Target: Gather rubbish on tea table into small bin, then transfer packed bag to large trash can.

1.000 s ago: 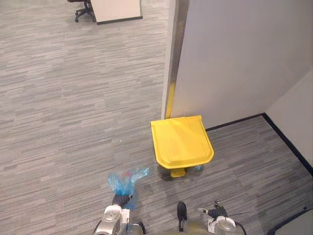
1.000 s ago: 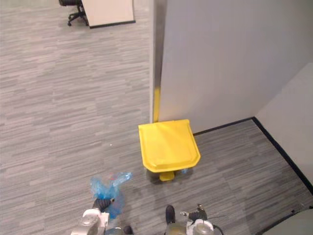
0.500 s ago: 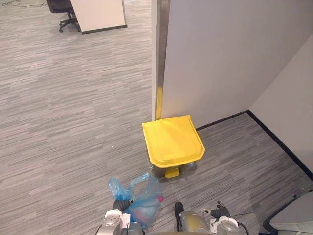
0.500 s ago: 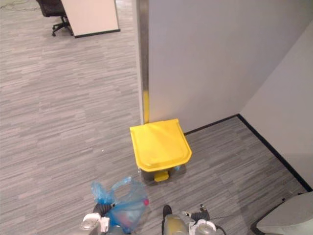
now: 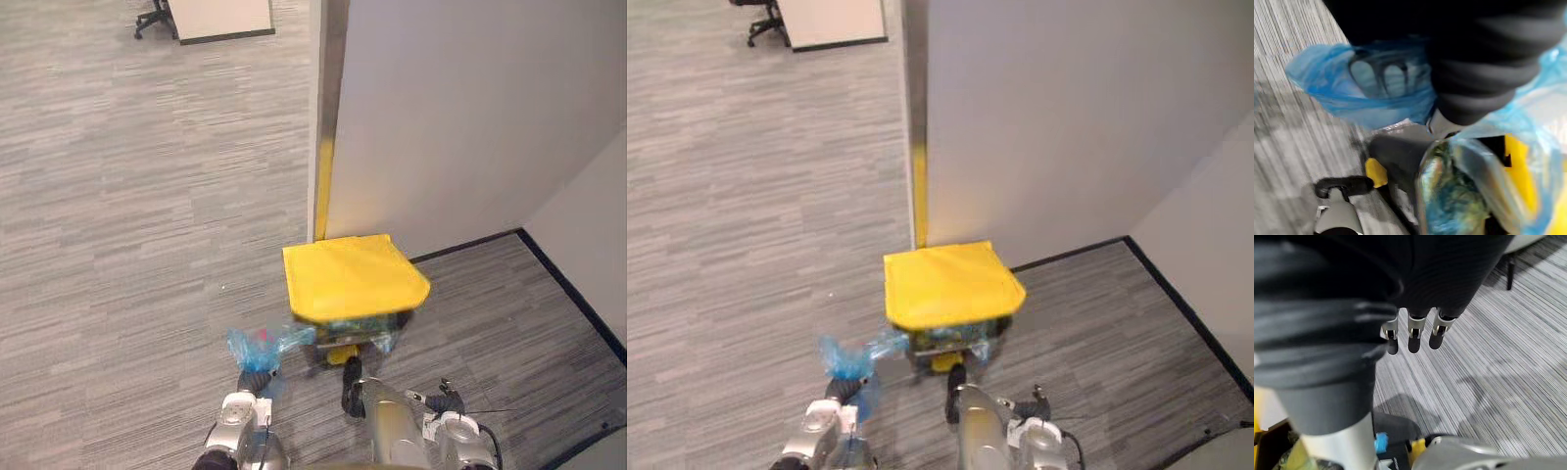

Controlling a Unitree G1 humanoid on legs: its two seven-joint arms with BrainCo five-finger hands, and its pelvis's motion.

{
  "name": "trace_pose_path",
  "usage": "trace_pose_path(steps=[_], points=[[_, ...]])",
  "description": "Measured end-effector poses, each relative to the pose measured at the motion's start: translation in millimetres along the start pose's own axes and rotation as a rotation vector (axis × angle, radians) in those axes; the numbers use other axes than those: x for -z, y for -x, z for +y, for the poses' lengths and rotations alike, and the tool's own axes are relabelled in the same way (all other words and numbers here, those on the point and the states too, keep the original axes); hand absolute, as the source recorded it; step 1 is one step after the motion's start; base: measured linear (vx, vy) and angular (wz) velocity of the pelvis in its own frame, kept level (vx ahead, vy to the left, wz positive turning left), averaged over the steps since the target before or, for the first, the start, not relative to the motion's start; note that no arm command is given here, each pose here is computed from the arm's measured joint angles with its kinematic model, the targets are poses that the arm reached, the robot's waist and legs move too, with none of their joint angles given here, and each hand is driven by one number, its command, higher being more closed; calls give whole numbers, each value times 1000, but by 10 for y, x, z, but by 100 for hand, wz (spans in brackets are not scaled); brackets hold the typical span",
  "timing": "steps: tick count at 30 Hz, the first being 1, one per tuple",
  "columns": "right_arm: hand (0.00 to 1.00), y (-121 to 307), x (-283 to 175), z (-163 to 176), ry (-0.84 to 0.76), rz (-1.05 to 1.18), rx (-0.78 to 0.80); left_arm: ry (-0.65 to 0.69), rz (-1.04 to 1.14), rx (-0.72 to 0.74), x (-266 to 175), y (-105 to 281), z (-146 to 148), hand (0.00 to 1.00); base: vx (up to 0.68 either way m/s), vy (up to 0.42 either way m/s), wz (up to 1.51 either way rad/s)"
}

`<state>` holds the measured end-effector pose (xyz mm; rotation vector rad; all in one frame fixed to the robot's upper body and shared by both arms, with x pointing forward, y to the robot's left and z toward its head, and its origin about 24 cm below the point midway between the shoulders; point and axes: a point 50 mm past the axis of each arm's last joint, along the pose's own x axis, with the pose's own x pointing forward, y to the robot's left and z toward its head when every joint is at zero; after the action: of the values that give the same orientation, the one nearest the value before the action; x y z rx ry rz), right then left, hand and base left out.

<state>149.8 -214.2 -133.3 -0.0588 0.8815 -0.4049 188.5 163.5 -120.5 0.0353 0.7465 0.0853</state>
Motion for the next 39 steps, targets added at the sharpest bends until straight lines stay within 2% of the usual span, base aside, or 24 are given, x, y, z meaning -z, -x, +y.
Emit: trace_pose_path(steps=[10, 13, 14, 15, 16, 17, 20, 22, 25, 27, 36, 39], points=[[0, 16, 21, -3, 21, -3, -21, 13, 7, 24, 16, 7, -104, 100, 135, -66, 25], [0, 0, -157, 185, 125, -69, -106, 1, -6, 26, -18, -4, -73, 100, 126, -76, 43], [0, -5, -270, 291, 154, -105, -144, -11, -14, 23, -40, -9, -45, 100, 63, -139, 40], [0, -10, -598, 446, 177, -211, -191, -29, -46, 12, -113, -18, 23, 100, 47, -122, 40], [0, -8, -717, 471, 176, -252, -197, -41, -60, 10, -143, -19, 43, 100, 11, -160, 46], [0, -7, -1059, 501, 168, -357, -198, -58, -103, -3, -241, -27, 116, 100, -19, -110, 30], [0, 11, -1638, 471, 149, -506, -175, -64, -159, -43, -359, -22, 257, 100, -41, -140, 12], [0, 84, -2200, 375, 136, -648, -128, -43, -204, -66, -433, 1, 345, 100, -98, -132, 2], [0, 135, -2588, 177, 120, -725, -69, -22, -262, -57, -572, 8, 342, 100, -172, -121, 21], [0, 192, -2824, 94, 79, -764, -44, -14, -329, -35, -733, 17, 301, 100, -283, -59, 5], [0, 475, -3398, 57, -26, -897, -64, -29, -418, 51, -830, 156, 137, 100, -151, -28, -5], [0, 515, -3482, -29, -32, -919, -48, -31, -512, 137, -1058, 223, -58, 100, -18, -8, -6]])
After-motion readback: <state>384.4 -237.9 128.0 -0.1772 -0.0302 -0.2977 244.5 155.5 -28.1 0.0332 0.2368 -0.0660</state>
